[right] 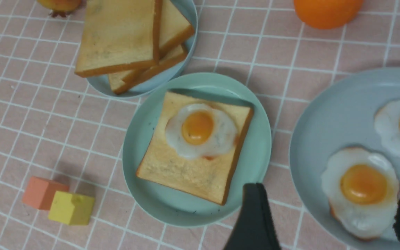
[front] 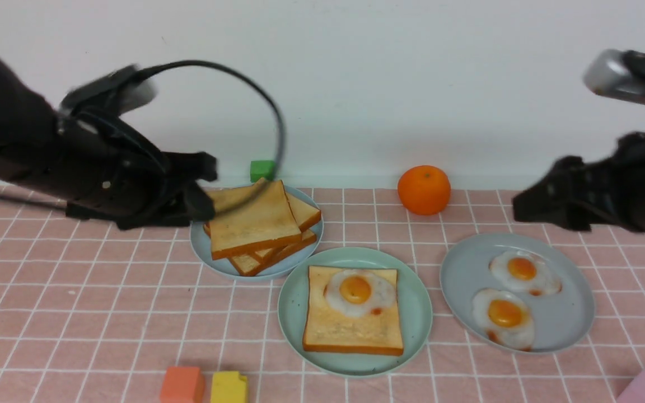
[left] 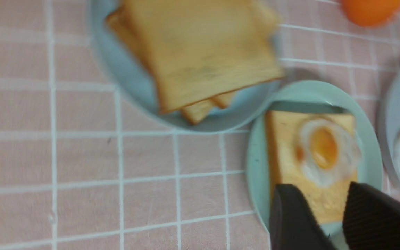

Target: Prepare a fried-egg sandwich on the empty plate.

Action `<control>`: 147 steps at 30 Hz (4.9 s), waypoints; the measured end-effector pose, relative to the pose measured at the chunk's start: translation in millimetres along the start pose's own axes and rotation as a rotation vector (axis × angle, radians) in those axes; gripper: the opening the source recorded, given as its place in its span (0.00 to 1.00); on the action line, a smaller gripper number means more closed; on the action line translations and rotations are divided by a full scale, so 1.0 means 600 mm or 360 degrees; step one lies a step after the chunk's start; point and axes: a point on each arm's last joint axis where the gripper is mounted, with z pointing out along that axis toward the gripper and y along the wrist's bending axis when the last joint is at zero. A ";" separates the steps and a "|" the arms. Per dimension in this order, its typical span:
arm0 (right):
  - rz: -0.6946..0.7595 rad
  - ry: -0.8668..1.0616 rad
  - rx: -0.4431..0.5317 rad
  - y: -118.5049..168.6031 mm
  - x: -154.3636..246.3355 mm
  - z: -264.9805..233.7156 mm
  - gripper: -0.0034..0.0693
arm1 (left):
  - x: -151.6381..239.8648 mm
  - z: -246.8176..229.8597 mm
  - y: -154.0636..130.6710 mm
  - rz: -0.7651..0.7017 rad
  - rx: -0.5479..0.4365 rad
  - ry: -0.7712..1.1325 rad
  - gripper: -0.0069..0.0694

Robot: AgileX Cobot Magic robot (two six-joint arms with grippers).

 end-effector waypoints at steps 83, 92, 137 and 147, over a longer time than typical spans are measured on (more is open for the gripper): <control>0.0042 -0.0132 -0.0335 0.037 0.022 -0.029 0.77 | 0.063 0.116 -0.020 0.0057 0.0506 0.0266 0.18; 0.0040 -0.0131 -0.0333 0.036 0.022 -0.029 0.77 | 0.109 0.180 -0.026 0.0137 0.0385 0.0338 0.18; -0.0339 -0.0567 -0.0051 0.049 0.044 -0.150 0.04 | 0.048 -0.058 -0.053 0.0236 0.0722 0.0131 0.51; -0.0338 -0.1009 0.0094 0.033 0.193 -0.206 0.04 | 0.153 -0.260 -0.103 0.0665 0.0500 0.0038 0.11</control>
